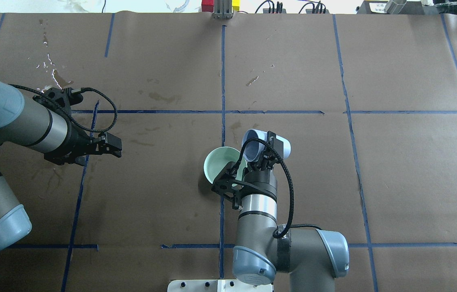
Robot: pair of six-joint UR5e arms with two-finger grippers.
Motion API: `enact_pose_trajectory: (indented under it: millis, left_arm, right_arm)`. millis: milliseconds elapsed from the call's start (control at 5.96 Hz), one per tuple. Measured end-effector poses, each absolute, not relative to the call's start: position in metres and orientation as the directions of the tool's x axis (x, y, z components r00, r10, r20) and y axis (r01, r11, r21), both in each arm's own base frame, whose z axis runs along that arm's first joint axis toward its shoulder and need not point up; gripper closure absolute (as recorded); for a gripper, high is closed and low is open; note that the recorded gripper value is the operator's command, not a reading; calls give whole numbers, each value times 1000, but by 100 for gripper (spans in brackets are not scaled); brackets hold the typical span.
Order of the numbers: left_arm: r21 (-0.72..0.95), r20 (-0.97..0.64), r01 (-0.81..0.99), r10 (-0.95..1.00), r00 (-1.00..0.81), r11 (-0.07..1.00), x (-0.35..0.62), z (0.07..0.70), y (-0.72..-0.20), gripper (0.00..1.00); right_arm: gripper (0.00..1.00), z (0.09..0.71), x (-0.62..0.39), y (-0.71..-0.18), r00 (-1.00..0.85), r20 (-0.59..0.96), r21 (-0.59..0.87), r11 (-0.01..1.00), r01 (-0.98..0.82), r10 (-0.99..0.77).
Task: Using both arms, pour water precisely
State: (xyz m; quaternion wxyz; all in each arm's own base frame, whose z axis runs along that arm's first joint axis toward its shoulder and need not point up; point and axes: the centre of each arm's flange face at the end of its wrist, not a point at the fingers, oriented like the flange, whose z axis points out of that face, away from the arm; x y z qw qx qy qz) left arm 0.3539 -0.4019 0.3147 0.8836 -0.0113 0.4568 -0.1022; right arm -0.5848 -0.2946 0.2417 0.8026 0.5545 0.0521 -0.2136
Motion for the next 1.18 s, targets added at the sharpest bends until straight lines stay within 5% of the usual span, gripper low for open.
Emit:
enact_pose_trajectory:
  millis: [1175]
  left_arm:
    - [-112, -809, 170, -189, 557, 979, 353, 312, -400, 0]
  right_arm:
    - [95, 246, -601, -291, 807, -501, 787, 224, 575, -313]
